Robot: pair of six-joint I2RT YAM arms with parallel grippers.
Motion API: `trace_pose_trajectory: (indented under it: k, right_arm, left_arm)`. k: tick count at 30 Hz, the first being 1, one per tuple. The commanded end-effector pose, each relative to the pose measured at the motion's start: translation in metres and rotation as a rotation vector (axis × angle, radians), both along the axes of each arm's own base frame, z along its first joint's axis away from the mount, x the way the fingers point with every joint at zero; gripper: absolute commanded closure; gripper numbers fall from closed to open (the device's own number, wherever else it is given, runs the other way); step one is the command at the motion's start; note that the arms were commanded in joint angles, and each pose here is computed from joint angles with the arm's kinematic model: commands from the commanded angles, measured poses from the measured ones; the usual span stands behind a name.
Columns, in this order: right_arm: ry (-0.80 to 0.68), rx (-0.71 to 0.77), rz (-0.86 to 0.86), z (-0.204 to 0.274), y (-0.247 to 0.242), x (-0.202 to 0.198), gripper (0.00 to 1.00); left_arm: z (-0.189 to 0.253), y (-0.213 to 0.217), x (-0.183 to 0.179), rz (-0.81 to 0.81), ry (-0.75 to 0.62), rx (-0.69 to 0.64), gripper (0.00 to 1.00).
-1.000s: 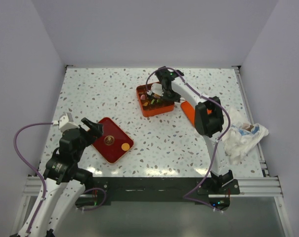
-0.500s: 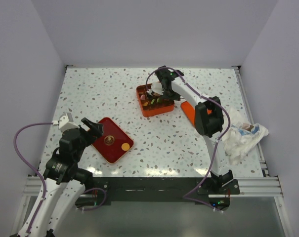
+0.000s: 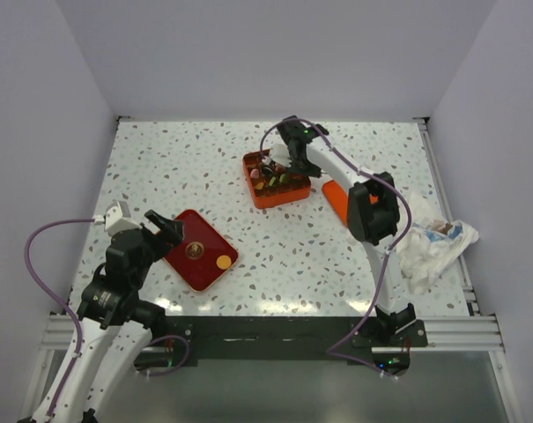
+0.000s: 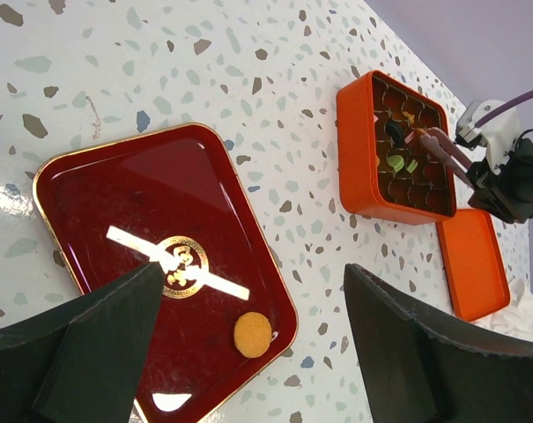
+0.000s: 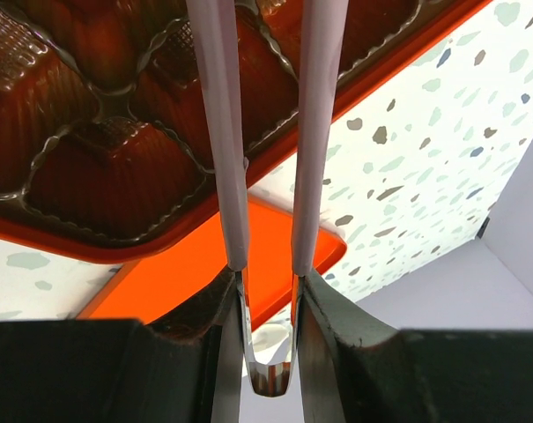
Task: Pack the cookies
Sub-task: Place the fake cookies in the packing box.
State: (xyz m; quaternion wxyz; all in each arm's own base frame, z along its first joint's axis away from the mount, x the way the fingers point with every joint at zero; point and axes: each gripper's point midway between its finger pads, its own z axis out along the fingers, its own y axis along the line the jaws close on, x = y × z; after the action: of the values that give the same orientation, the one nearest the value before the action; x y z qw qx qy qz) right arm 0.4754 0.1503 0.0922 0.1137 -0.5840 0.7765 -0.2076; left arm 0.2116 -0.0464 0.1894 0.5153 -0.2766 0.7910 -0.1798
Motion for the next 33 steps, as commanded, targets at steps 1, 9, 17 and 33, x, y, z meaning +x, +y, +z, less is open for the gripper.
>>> trace_pose_trajectory:
  k: [1, 9, 17, 33]
  right_arm:
    - [-0.128, 0.085, -0.02, 0.055, 0.002, 0.008, 0.92]
    - [-0.109, 0.128, -0.046, 0.056, 0.001, 0.004, 0.99]
    - [-0.059, 0.138, -0.083, 0.047, -0.007, -0.003, 1.0]
    - [-0.036, 0.03, 0.079, 0.044, -0.008, -0.003, 0.74]
  left_arm:
    - [0.009, -0.002, 0.003, 0.0, -0.03, -0.012, 0.12]
    - [0.01, -0.002, 0.003, -0.001, -0.031, -0.014, 0.12]
    - [0.01, -0.002, 0.003, -0.003, -0.03, -0.013, 0.12]
    - [0.009, -0.003, 0.003, -0.005, -0.035, -0.024, 0.12]
